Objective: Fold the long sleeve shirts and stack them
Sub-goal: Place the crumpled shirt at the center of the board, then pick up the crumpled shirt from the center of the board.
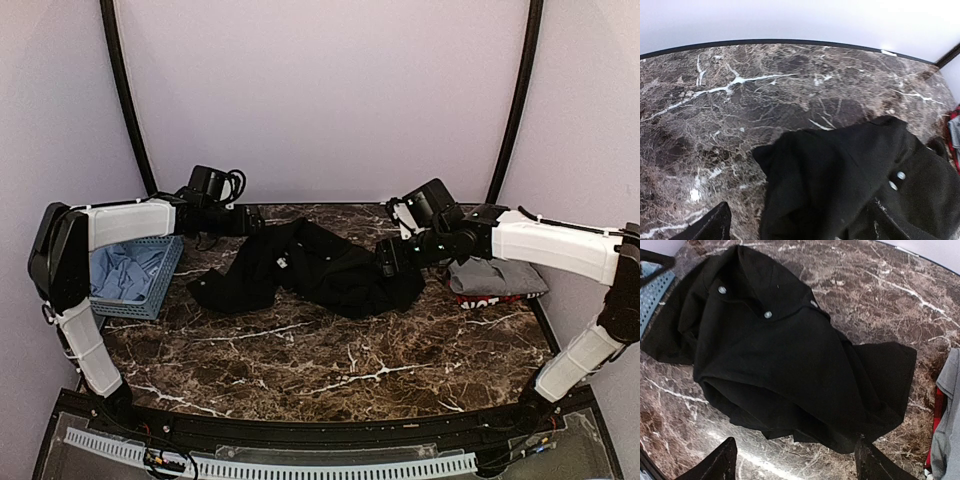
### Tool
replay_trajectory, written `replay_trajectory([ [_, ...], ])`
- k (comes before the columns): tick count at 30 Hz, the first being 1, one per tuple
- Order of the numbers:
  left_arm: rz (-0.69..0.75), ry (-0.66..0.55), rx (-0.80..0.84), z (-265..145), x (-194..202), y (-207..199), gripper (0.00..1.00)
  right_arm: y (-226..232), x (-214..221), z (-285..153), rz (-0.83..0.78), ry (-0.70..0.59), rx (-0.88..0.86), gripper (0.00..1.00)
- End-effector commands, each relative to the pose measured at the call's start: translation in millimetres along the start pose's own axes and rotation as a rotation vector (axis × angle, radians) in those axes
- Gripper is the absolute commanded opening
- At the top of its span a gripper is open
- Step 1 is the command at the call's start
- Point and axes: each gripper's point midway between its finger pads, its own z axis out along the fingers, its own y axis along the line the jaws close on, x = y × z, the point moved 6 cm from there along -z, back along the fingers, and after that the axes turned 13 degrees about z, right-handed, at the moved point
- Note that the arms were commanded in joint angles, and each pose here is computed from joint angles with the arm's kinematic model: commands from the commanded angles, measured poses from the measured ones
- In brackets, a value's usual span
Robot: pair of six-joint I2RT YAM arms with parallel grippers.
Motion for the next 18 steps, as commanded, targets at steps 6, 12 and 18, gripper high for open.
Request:
replay_trajectory([
  [6, 0.042, -0.127, 0.268, -66, 33, -63, 0.92, -18, 23, 40, -0.206, 0.122, 0.085, 0.80],
  [12, 0.051, -0.088, 0.313, -72, 57, -82, 0.87, -26, 26, 69, -0.239, 0.133, 0.141, 0.75],
  [18, 0.067, -0.047, 0.339, -72, 75, -93, 0.81, -23, 19, 88, -0.280, 0.118, 0.151, 0.39],
])
